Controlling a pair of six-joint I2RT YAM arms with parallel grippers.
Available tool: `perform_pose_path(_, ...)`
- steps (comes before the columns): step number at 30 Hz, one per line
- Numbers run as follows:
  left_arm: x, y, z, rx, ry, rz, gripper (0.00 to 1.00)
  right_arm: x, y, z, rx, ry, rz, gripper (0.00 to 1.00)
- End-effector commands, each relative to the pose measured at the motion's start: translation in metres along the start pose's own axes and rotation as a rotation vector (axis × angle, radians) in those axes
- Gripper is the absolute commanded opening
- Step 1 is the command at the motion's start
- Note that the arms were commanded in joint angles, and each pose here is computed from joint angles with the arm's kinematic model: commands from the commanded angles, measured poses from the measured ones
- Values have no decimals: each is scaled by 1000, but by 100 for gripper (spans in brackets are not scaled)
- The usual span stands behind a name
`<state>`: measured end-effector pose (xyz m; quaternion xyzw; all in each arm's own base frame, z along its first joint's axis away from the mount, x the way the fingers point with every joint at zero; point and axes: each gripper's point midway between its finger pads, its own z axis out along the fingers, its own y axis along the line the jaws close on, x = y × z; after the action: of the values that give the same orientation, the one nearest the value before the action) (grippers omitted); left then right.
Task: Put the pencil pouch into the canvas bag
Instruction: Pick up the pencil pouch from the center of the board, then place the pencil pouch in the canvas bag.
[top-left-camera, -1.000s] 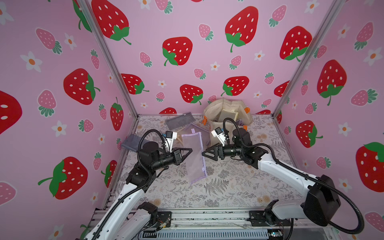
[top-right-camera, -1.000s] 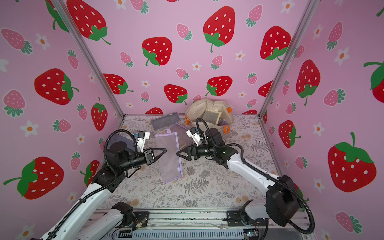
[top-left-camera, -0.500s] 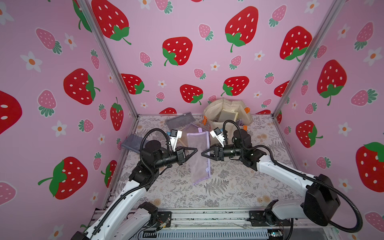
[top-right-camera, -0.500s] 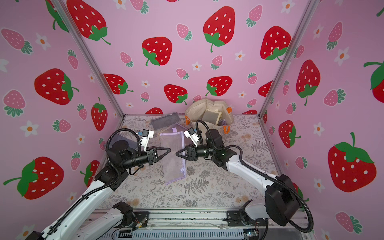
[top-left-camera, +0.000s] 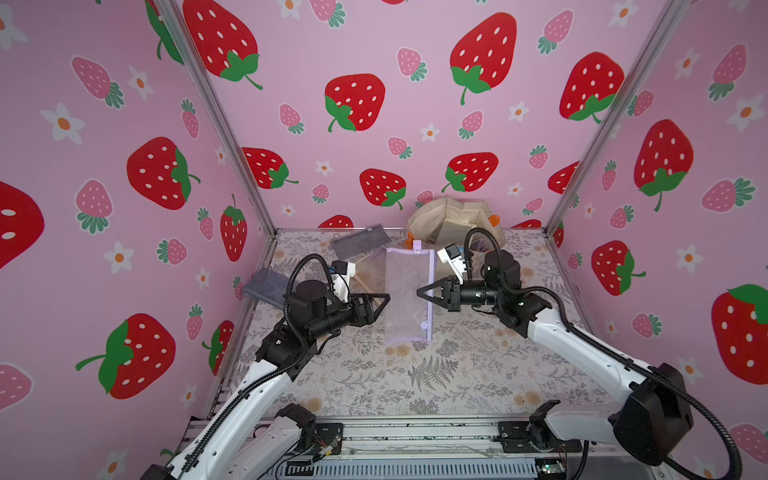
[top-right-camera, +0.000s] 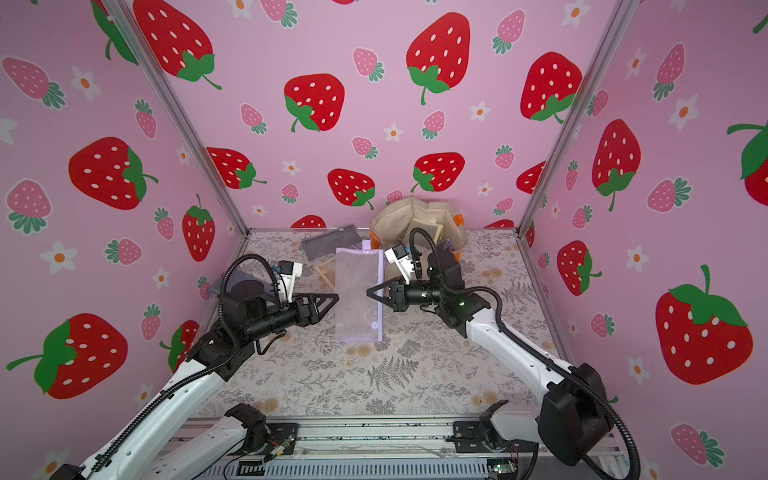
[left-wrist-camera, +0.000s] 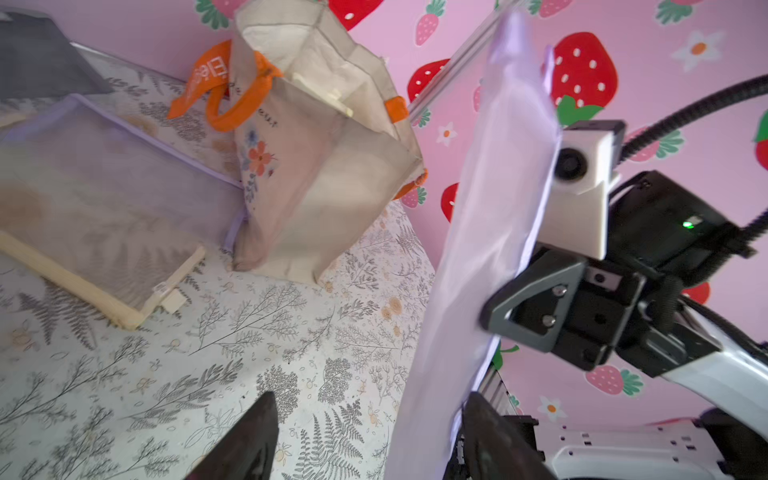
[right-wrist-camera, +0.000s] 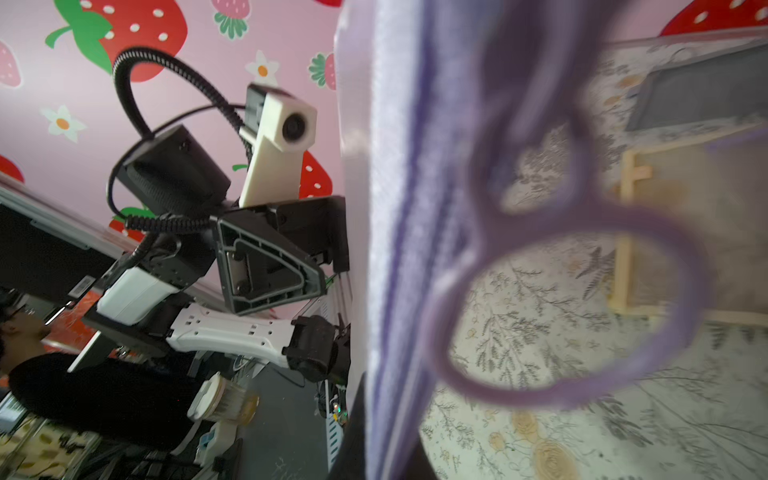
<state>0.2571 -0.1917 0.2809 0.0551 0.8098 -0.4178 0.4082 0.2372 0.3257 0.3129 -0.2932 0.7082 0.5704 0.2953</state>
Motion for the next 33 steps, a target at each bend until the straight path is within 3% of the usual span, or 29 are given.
perform_pose_path(1, -6, 16, -10, -119, -33, 21, 80, -41, -21, -27, 159, -59, -25, 0)
perform_pose_path(10, 4, 26, -21, -171, -36, 27, 82, -153, -94, -84, 463, -250, -39, 0)
perform_pose_path(19, 8, 27, -23, -173, -17, 36, 88, -213, -162, -121, 606, -331, -77, 0)
perform_pose_path(26, 9, 28, -17, -164, -16, 27, 89, -212, -213, -117, 619, -283, -58, 0)
perform_pose_path(33, 6, 30, -12, -166, -14, 31, 89, -172, -245, -90, 584, -195, -6, 0)
